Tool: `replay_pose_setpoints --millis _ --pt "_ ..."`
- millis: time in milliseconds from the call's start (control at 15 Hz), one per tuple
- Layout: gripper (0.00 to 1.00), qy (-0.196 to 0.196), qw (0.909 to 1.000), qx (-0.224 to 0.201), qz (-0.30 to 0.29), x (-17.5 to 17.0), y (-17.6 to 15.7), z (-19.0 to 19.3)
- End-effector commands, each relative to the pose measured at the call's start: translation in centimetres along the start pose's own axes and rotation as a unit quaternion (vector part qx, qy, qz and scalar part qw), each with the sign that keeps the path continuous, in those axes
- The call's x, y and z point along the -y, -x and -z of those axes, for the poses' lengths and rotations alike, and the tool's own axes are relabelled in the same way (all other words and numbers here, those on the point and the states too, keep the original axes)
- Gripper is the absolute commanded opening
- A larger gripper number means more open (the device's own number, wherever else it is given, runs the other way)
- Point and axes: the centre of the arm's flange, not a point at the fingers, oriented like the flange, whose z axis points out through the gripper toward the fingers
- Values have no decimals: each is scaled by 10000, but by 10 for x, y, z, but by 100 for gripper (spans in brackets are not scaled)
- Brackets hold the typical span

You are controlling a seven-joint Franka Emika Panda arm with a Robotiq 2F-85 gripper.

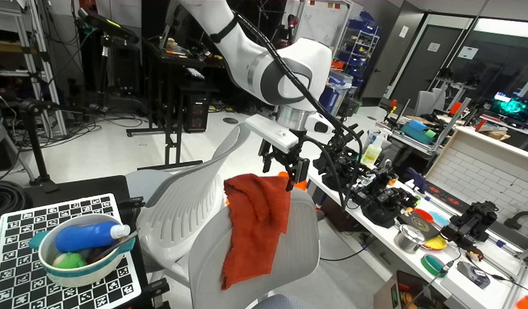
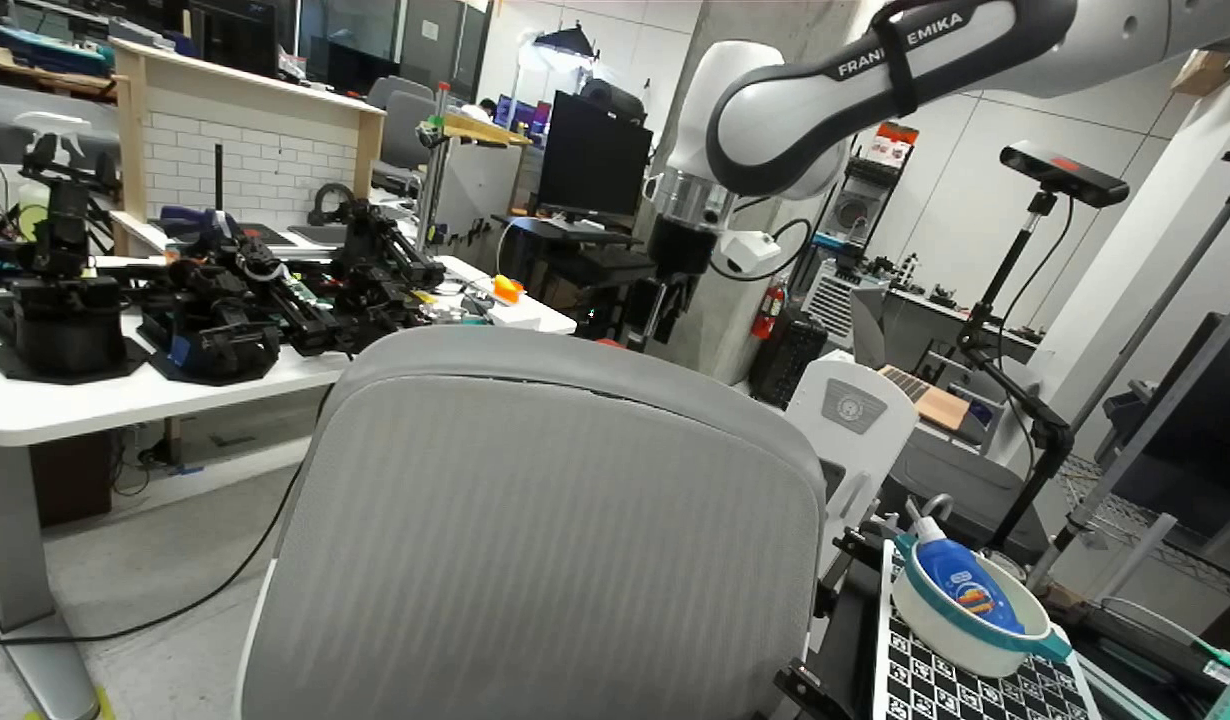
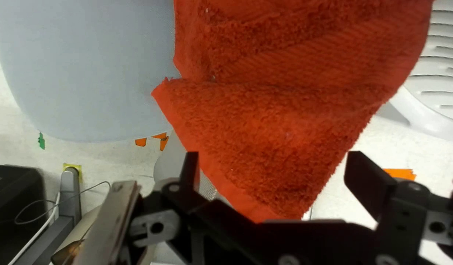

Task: Shift the orange towel to the chair on the right, then back to the one on the left

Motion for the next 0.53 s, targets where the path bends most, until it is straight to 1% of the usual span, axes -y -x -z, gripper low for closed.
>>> replay_pose_setpoints --millis 0,67,133,400,467 --pt "100 -250 9994 222 64 4 -28 -4" --pt "100 -297 9992 279 53 7 -30 -6" --pt "83 -321 9990 322 52 7 -33 -9" --pt "49 -341 9985 432 8 2 -37 -17" --pt "42 -350 9984 445 -5 0 -38 -18"
